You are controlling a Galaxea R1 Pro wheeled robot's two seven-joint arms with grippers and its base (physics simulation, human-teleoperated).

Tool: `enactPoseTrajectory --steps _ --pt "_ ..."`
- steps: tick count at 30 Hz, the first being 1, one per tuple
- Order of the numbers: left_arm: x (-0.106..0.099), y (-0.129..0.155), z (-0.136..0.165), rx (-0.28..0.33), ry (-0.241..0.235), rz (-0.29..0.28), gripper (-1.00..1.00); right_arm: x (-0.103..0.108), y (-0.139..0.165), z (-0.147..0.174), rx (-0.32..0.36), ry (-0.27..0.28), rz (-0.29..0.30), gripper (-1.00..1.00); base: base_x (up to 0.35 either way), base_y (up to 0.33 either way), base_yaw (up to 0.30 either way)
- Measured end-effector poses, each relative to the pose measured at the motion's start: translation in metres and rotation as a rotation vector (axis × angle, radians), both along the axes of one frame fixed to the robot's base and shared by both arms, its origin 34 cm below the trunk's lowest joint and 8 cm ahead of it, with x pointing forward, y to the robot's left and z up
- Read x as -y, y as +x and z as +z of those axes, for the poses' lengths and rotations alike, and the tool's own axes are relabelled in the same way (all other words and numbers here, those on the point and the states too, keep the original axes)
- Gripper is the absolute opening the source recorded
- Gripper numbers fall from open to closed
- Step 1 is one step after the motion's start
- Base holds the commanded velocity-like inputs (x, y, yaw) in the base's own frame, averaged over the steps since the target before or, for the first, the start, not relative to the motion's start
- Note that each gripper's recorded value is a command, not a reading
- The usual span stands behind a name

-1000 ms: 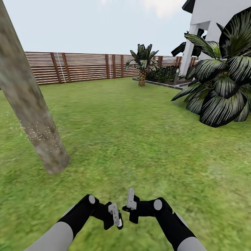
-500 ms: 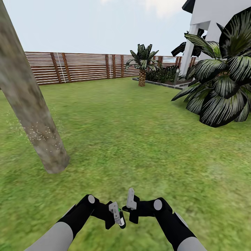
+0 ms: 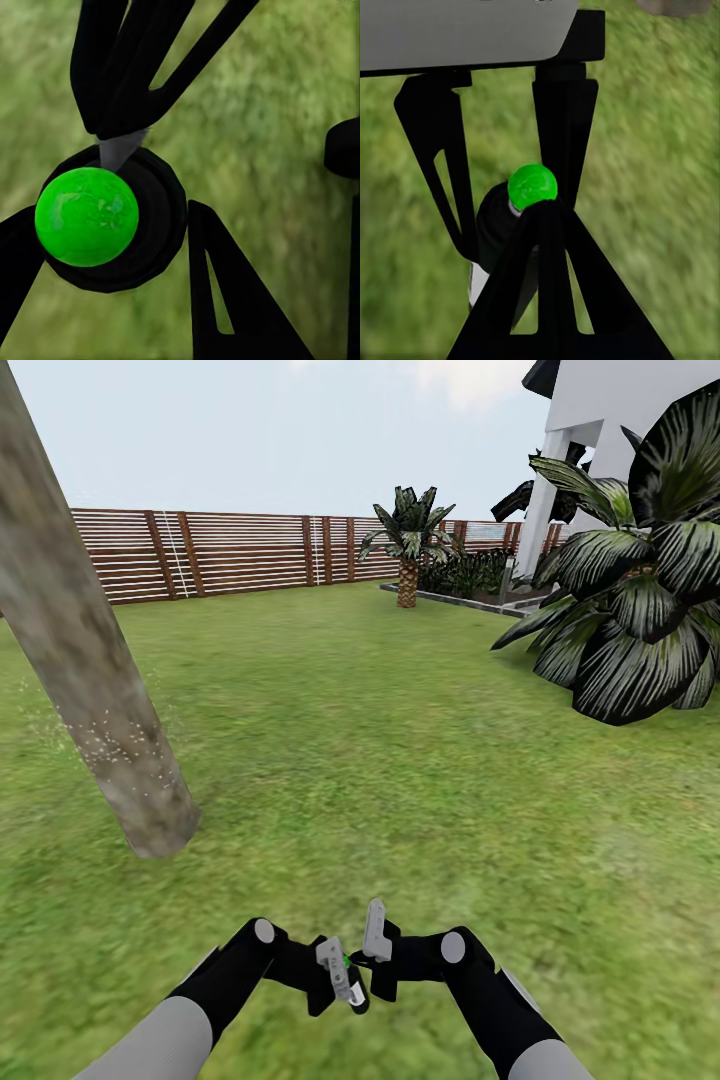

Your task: In the garden, pick up the pesticide atomizer on the floor and spray pesticide onto both trees until each tree trunk is fully covered.

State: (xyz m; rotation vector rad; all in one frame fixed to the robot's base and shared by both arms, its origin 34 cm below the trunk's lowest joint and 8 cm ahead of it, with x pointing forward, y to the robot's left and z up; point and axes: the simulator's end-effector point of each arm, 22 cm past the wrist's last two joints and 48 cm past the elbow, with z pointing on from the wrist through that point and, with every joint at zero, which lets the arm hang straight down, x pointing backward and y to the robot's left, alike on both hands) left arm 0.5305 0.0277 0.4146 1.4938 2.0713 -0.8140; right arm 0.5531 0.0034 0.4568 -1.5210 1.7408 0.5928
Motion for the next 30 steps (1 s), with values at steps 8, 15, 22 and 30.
enactPoseTrajectory --steps 8,15,22,30 --pt "0.0 0.0 0.001 0.0 -0.001 -0.001 -1.0 0.0 0.0 0.0 0.0 0.0 0.0 -1.0 0.0 0.0 0.0" --pt "-0.008 0.0 -0.003 -0.002 0.016 -0.003 -1.0 0.0 0.0 0.0 0.0 0.0 0.0 -1.0 0.0 0.0 0.0" --pt "-0.078 -0.001 -0.026 -0.018 0.121 0.029 -1.0 0.0 -0.001 -0.001 -0.001 -0.002 0.002 -1.0 0.0 0.0 0.0" --pt "-0.202 0.001 -0.043 -0.025 0.278 0.11 -1.0 0.003 -0.002 -0.004 -0.005 -0.006 0.001 1.0 0.0 0.0 0.0"
